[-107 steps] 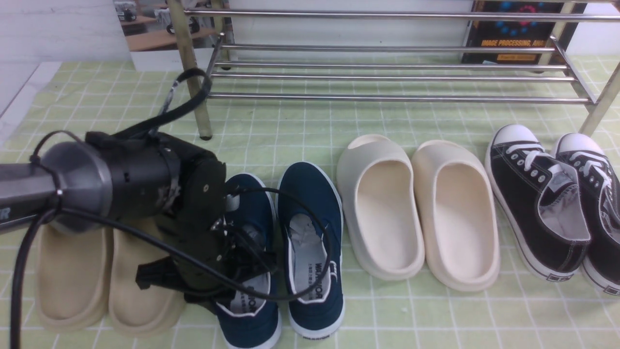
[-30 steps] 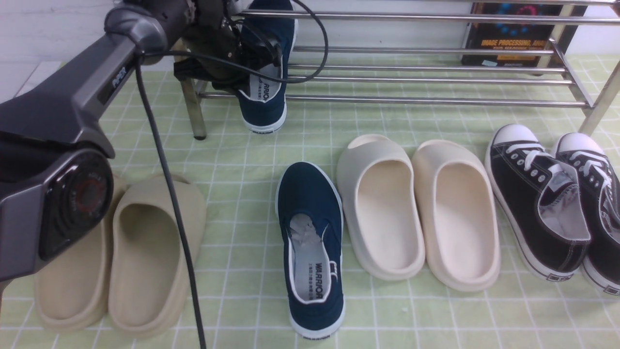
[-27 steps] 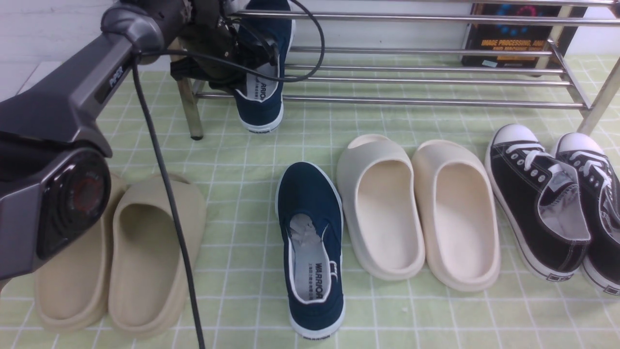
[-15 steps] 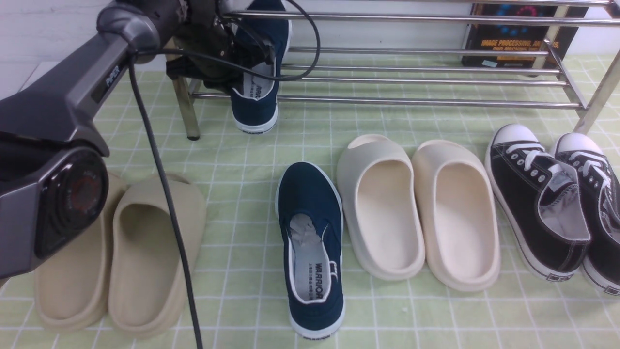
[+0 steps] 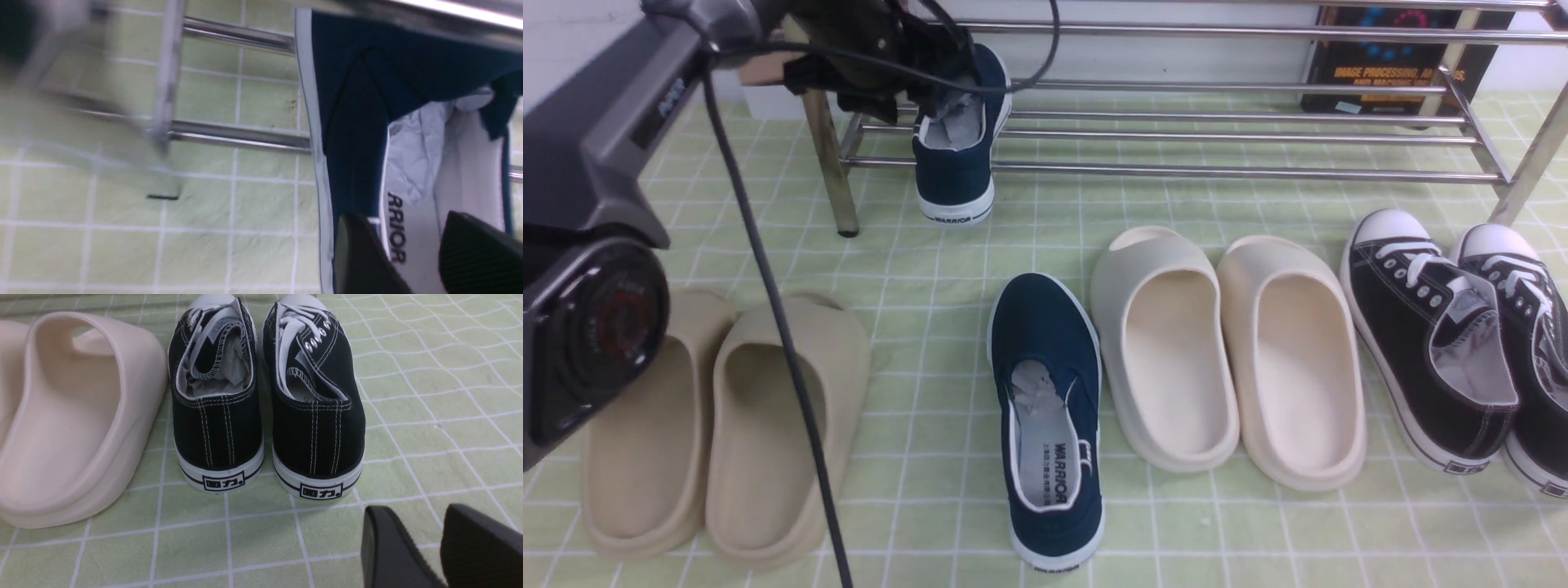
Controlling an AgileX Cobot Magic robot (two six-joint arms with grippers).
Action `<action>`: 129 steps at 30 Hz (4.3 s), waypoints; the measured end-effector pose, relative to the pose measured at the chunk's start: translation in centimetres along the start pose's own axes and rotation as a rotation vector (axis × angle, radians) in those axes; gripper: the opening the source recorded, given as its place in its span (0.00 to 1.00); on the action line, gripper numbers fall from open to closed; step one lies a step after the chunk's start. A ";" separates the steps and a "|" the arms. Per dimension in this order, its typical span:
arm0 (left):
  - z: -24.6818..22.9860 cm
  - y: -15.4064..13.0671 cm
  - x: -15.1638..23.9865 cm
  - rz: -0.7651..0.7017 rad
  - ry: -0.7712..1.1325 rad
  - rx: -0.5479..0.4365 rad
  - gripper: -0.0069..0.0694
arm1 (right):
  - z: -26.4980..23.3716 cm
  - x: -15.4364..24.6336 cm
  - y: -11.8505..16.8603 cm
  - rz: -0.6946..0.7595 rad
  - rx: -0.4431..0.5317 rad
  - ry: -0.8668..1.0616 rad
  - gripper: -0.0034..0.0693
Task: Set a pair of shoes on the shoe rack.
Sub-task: Use the left arm to put a shoe into the shoe rack, then use the left arm to grab the shoe closest to it
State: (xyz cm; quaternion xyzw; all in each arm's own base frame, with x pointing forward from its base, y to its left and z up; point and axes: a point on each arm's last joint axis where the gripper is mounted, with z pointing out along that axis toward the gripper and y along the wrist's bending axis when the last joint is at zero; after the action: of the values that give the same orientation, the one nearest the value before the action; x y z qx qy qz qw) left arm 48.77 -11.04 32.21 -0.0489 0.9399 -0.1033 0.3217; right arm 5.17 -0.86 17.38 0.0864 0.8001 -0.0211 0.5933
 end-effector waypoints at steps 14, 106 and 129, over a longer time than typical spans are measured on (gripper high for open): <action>-7.0 -0.9 0.3 0.098 0.060 0.006 0.07 | 0.0 0.0 0.0 0.000 0.000 0.000 0.38; -14.1 -4.4 21.1 0.284 0.442 0.036 0.49 | 0.0 0.0 0.0 0.000 0.000 0.000 0.38; -1.7 -5.3 26.4 0.064 0.490 0.082 0.36 | 0.0 0.0 0.0 0.000 0.000 0.000 0.38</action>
State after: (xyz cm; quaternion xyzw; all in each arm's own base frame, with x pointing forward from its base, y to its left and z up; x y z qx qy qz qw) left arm 27.09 -20.11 19.01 0.0205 0.9859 -0.1399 0.0892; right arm 5.17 -0.86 17.38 0.0864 0.8001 -0.0211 0.5933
